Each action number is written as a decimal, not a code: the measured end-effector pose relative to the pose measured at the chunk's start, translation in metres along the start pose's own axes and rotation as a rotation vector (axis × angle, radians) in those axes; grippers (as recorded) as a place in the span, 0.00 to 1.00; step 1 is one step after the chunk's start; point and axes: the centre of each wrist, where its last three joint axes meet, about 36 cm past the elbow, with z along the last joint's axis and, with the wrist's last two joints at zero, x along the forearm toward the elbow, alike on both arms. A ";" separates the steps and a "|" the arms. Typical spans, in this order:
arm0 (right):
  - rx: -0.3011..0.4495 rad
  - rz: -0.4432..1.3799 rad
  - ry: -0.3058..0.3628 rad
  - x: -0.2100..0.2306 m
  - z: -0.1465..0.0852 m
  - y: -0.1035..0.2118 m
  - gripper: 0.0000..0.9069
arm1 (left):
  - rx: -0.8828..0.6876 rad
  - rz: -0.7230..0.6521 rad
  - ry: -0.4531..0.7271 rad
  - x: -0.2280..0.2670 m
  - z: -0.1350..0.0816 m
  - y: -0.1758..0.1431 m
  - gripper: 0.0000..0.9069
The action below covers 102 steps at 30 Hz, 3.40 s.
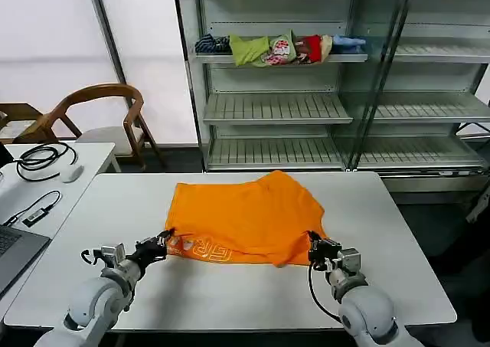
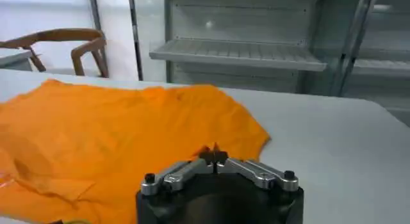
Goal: Fold and organize the clothes.
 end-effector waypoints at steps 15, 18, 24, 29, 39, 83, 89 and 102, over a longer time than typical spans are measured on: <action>0.013 0.018 0.003 -0.023 0.001 -0.005 0.00 | 0.007 -0.026 0.016 -0.020 0.002 0.018 0.02; 0.016 0.018 0.002 -0.026 0.001 -0.005 0.00 | 0.002 -0.023 0.019 -0.022 0.003 0.018 0.02; 0.024 0.020 -0.009 -0.030 -0.003 -0.007 0.00 | -0.001 -0.015 0.017 -0.024 0.004 0.016 0.02; 0.032 0.024 -0.013 -0.035 -0.004 -0.008 0.00 | -0.003 -0.014 0.014 -0.025 0.003 0.015 0.02; 0.044 0.029 -0.024 -0.042 -0.008 -0.008 0.93 | -0.003 -0.020 0.011 -0.026 0.001 0.017 1.00; 0.021 0.080 0.021 0.027 0.027 -0.030 1.00 | -0.089 -0.046 0.031 0.012 0.015 0.000 1.00; 0.011 0.074 0.049 0.034 0.037 -0.028 1.00 | -0.094 -0.055 0.043 0.011 0.018 -0.002 1.00; -0.018 0.065 0.077 0.037 0.048 -0.028 0.00 | -0.111 -0.062 0.066 0.008 0.024 -0.005 0.02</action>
